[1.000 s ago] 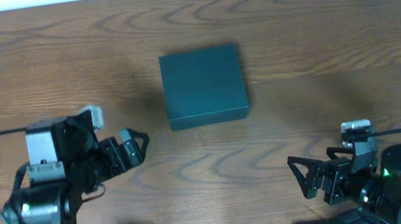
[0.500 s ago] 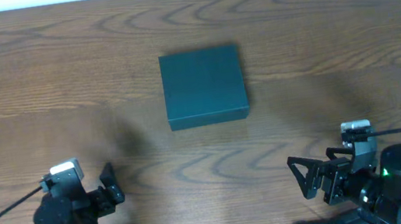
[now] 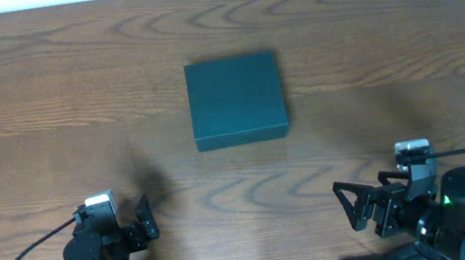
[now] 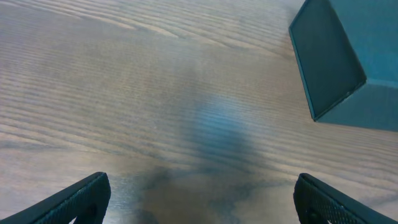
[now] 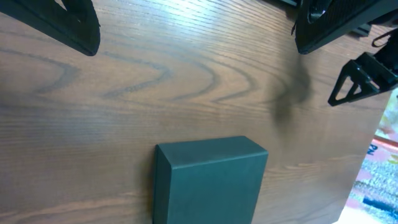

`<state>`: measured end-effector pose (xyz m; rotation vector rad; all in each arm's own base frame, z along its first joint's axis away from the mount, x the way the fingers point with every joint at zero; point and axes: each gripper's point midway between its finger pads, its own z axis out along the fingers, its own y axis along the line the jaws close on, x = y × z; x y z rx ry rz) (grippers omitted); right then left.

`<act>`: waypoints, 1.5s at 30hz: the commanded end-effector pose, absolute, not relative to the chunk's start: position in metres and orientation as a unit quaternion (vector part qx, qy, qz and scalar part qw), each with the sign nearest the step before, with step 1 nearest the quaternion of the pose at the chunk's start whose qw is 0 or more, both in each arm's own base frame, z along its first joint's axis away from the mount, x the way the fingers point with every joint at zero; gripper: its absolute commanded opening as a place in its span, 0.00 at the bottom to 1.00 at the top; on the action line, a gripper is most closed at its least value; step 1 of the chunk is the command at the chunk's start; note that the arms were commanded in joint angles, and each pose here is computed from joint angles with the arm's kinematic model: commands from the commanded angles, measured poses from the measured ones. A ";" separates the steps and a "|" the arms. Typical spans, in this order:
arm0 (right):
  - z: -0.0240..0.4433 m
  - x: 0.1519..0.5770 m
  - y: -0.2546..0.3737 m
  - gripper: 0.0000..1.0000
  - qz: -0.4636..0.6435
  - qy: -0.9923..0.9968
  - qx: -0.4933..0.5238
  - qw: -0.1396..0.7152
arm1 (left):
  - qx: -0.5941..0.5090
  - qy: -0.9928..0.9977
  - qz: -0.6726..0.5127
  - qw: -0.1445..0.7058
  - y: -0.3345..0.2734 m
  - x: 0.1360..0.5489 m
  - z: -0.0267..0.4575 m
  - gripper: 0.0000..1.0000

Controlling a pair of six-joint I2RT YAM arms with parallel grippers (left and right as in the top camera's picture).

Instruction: Pack container

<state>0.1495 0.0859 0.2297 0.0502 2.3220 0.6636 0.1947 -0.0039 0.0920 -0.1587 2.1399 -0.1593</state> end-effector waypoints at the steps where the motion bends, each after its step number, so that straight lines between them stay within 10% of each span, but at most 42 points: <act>1: 0.229 0.148 0.088 0.99 0.261 0.898 0.018 0.353 | -0.057 0.875 -0.073 0.476 -0.007 0.195 0.085 0.95; 29: 0.229 0.148 0.088 0.99 0.261 0.898 0.018 0.353 | -0.056 0.876 -0.078 0.474 -0.009 0.194 0.080 0.95; 45: 0.196 0.178 -0.005 0.99 0.001 0.871 0.078 0.486 | -0.056 0.876 -0.078 0.474 -0.009 0.194 0.080 0.95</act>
